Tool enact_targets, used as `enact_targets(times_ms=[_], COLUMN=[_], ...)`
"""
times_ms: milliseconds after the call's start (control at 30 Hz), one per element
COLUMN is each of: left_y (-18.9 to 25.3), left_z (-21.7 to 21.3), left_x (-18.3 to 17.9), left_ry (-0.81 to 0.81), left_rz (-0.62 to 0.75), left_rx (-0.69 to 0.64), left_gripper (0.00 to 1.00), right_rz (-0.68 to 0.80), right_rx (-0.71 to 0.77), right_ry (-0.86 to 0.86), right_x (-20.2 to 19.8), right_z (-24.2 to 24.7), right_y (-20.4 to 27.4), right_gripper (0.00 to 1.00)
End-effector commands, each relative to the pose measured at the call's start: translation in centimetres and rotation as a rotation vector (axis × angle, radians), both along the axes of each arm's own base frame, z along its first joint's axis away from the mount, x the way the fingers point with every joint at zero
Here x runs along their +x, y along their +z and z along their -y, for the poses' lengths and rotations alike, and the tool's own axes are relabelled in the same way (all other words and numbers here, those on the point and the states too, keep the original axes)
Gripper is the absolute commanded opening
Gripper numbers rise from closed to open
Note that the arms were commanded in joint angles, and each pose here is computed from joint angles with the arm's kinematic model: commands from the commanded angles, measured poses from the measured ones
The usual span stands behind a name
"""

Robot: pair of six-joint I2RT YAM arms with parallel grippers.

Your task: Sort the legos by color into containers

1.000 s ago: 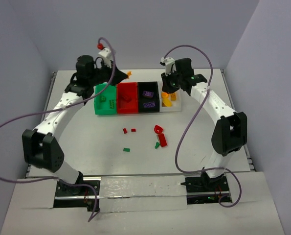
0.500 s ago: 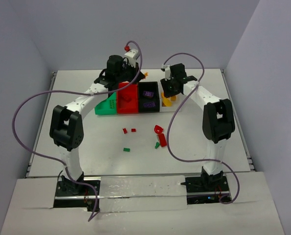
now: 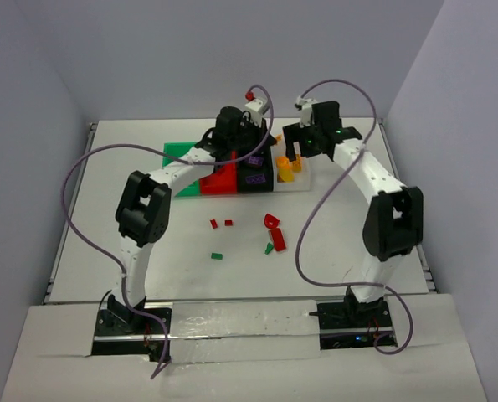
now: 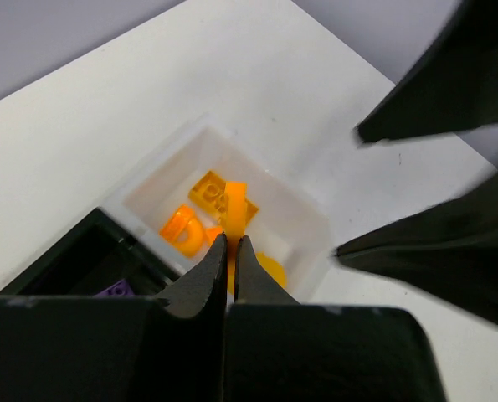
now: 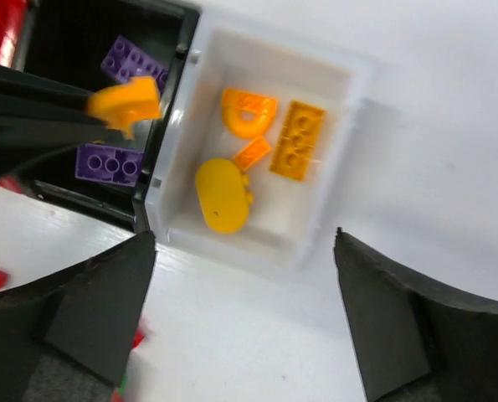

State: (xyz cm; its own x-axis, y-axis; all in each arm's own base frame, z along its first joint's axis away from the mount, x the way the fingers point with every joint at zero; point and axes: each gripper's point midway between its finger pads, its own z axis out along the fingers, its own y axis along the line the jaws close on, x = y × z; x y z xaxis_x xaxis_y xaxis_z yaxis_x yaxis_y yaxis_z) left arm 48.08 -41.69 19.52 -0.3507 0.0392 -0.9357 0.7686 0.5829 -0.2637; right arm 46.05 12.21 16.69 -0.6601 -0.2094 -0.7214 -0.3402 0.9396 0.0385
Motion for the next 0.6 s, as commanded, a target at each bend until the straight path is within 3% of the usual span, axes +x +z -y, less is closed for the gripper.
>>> enact_targets(times_ms=[0,300,333,433,567], left_y=[2.8,-1.8,-2.7,-3.4,-2.9], left_z=[3.6,6.3,6.5,6.5,6.4], left_x=[0.4,1.3,1.6,2.0,2.5], left_ry=[-0.045,-0.05,-0.043,-0.024,-0.012], left_rz=[0.086,0.066,0.062,0.065,0.079], left_rx=[-0.074,-0.02,-0.009,0.008,0.019], left_gripper=[0.0,0.04,0.1,0.16,0.46], right_rz=[0.174,0.168,0.16,0.135,0.075], right_rx=[0.07,0.085,0.089,0.099,0.116], right_ry=[-0.079,-0.15,-0.148,-0.131,-0.071], right_x=[-2.2,-5.7,-6.1,-6.6,-7.8], right_z=[3.6,7.4,7.4,7.0,6.0], right_y=[8.3,9.1,8.9,8.4,6.8], right_gripper=[0.98,1.0,1.0,1.0,1.0])
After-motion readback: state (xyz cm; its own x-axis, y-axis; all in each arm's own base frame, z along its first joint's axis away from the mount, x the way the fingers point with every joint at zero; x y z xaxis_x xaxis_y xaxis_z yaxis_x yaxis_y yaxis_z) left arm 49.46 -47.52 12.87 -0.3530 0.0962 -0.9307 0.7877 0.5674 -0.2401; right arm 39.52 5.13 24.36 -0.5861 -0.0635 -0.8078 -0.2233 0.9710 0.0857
